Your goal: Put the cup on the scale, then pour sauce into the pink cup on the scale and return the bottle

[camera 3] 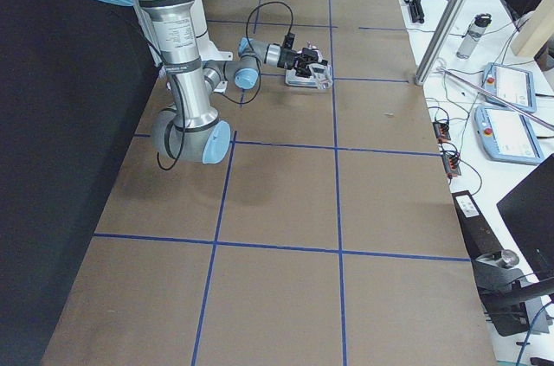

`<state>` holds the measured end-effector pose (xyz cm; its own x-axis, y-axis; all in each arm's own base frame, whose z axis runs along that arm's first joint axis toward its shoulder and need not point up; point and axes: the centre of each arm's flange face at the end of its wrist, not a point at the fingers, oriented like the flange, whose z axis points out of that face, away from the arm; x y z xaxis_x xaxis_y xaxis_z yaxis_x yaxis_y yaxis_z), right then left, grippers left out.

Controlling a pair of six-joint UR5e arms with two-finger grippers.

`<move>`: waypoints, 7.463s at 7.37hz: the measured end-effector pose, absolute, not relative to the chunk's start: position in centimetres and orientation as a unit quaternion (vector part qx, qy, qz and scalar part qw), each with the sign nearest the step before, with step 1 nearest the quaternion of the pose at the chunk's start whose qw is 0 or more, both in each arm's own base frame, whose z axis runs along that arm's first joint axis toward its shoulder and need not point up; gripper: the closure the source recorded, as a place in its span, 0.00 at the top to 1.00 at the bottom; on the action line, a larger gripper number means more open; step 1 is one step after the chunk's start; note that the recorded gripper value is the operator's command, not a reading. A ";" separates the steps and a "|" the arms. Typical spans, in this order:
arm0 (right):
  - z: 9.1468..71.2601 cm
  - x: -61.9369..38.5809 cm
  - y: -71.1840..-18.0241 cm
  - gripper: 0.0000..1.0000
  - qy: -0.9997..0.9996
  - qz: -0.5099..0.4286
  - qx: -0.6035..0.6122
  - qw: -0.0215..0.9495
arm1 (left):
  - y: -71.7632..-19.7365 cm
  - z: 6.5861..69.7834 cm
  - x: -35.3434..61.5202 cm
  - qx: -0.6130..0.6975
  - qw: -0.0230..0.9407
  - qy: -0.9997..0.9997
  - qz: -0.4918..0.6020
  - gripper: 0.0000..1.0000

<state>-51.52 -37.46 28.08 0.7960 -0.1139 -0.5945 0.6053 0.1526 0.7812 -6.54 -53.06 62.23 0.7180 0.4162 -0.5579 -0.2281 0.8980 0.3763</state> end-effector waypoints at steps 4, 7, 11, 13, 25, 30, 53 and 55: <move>27.6 -51.9 -37.7 0.00 0.265 -0.282 0.587 0.711 | -53.1 62.1 -6.6 0.147 0.915 0.330 0.177 1.00; 27.4 -52.1 -37.8 0.00 0.305 -0.301 0.574 0.698 | -53.2 62.1 -6.6 0.148 0.915 0.330 0.177 1.00; 27.5 -52.8 -37.6 0.00 0.334 -0.310 0.568 0.686 | -53.2 62.1 -6.7 0.148 0.916 0.330 0.177 1.00; 26.8 -53.1 -37.5 0.00 0.340 -0.310 0.568 0.682 | -53.4 62.0 -6.7 0.148 0.916 0.329 0.177 1.00; 26.5 -52.8 -37.5 0.00 0.330 -0.301 0.574 0.686 | -53.6 61.8 -6.9 0.150 0.915 0.330 0.176 1.00; 26.5 -52.9 -37.5 0.00 0.308 -0.281 0.584 0.696 | -53.7 61.6 -6.9 0.152 0.915 0.329 0.176 1.00; 32.8 -39.3 -37.4 0.00 -0.329 0.198 0.487 0.784 | -57.1 56.8 -8.5 0.195 0.911 0.317 0.176 1.00; 34.6 -38.0 -38.7 0.00 -0.324 0.193 0.468 0.799 | -57.5 56.3 -8.7 0.198 0.912 0.312 0.177 1.00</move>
<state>-38.03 -38.71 34.60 0.7148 0.0050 0.6993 -0.6123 0.4875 0.6224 -8.67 -57.51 56.32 0.7431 0.4457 -0.4992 -0.1987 0.8593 0.4713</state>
